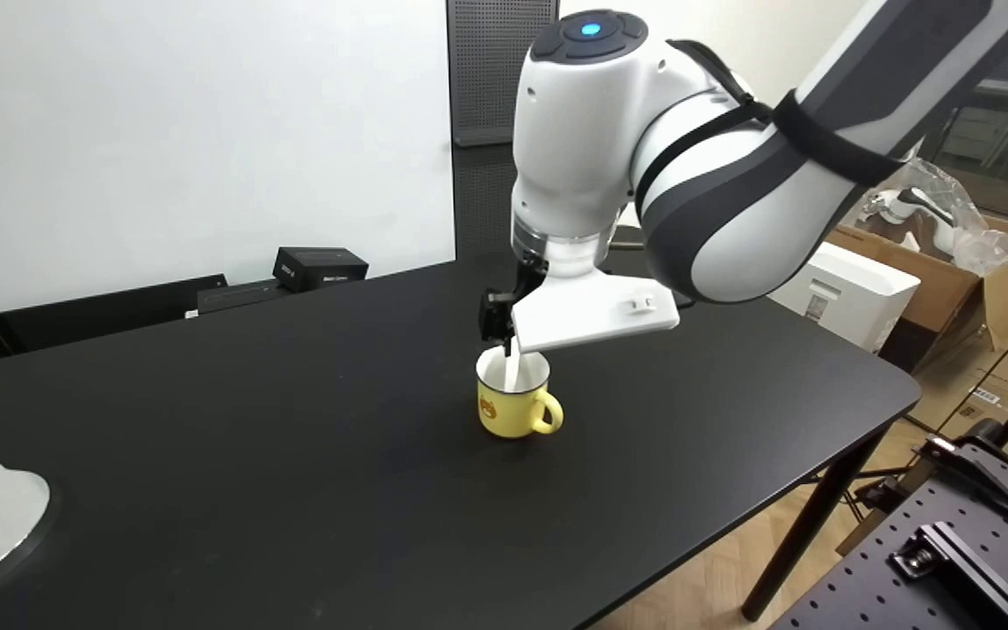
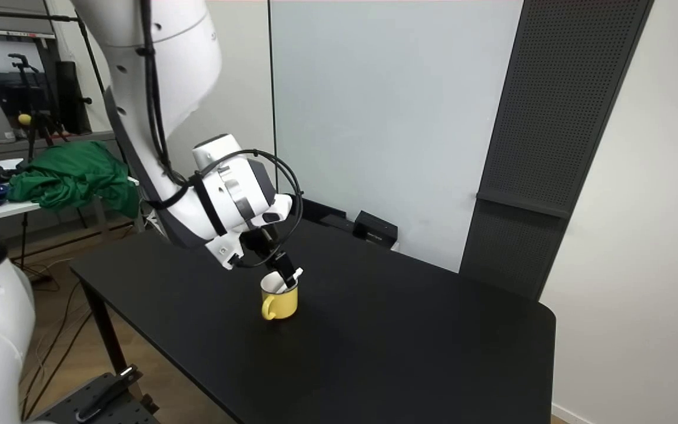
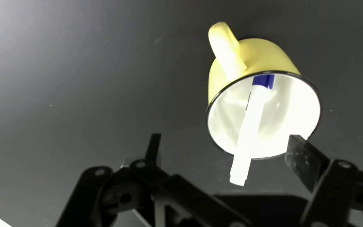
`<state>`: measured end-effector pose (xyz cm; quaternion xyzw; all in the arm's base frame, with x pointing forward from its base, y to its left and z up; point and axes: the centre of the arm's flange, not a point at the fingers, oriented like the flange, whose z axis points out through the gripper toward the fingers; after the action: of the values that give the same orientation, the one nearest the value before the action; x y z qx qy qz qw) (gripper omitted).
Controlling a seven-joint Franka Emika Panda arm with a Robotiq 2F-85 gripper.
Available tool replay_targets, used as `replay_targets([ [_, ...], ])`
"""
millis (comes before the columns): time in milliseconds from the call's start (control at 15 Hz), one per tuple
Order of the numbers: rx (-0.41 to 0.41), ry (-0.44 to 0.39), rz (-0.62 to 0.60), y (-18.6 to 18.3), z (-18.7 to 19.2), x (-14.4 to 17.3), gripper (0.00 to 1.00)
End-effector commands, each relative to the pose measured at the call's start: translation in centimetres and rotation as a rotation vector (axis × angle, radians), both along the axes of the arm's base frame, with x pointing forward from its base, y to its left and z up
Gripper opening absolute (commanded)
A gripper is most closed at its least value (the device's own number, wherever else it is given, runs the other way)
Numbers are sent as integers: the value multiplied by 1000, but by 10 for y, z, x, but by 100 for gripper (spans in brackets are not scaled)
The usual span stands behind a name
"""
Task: Remove the blue marker from the yellow mug
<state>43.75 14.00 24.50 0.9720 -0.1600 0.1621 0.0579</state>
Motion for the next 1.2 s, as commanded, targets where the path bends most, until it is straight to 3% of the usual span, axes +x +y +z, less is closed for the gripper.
replay_targets([
  [0, 30, 25, -19, 8, -44, 35, 100],
  [600, 90, 7, -15, 14, -57, 76, 100],
  [1133, 113, -43, 3, 11, -31, 77, 100],
])
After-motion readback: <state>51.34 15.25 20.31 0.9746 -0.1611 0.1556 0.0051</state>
